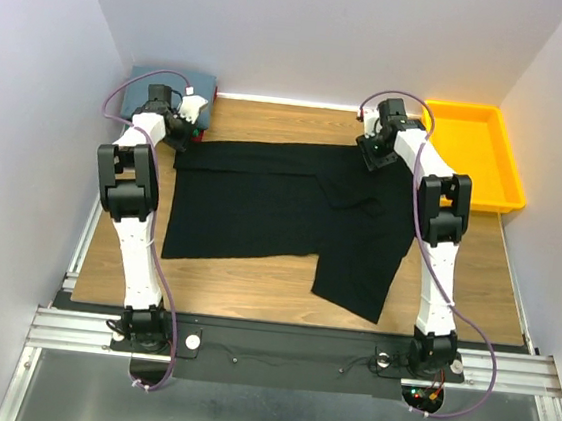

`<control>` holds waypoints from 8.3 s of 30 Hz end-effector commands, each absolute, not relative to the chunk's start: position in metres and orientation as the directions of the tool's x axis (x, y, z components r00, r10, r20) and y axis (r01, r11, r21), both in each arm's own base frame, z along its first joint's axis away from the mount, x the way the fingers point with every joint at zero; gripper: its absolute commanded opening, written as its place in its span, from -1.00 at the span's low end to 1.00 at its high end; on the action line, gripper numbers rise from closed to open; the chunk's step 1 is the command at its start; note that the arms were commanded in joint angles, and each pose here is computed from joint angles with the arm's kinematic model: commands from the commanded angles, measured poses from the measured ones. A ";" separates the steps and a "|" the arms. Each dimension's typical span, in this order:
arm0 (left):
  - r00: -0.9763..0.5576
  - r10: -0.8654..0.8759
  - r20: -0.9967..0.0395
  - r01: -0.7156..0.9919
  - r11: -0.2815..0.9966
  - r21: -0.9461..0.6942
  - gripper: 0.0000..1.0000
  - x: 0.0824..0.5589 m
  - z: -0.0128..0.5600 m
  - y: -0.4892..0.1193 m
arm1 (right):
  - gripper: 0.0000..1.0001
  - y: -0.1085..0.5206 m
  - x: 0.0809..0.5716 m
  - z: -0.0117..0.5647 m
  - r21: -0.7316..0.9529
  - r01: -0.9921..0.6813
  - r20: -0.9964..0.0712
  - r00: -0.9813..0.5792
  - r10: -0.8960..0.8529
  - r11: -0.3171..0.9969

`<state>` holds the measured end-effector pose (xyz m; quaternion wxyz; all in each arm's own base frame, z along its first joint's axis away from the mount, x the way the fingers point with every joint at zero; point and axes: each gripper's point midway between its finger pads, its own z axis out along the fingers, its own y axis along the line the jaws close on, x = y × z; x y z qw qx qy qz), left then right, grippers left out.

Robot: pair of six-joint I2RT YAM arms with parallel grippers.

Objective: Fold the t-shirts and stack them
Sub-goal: Fold the tshirt

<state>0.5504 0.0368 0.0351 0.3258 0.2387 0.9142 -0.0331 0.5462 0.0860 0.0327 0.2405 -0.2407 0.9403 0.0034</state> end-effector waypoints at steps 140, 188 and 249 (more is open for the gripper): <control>0.425 0.653 -0.627 0.891 -0.178 0.418 -1.00 0.421 0.105 -0.366 | -0.93 0.095 0.372 0.078 0.113 -0.839 -0.389 -0.530 -0.753 0.532; -0.673 0.522 -0.524 0.666 0.736 -0.122 -0.63 0.400 0.026 -0.026 | -0.11 0.095 0.348 0.011 0.271 -0.684 -0.206 -0.728 -0.653 0.677; -0.496 0.648 -0.578 0.767 0.639 0.057 -0.22 0.272 0.081 -0.015 | 0.47 0.079 0.196 0.046 -0.130 -0.977 -0.362 -0.115 -0.925 0.172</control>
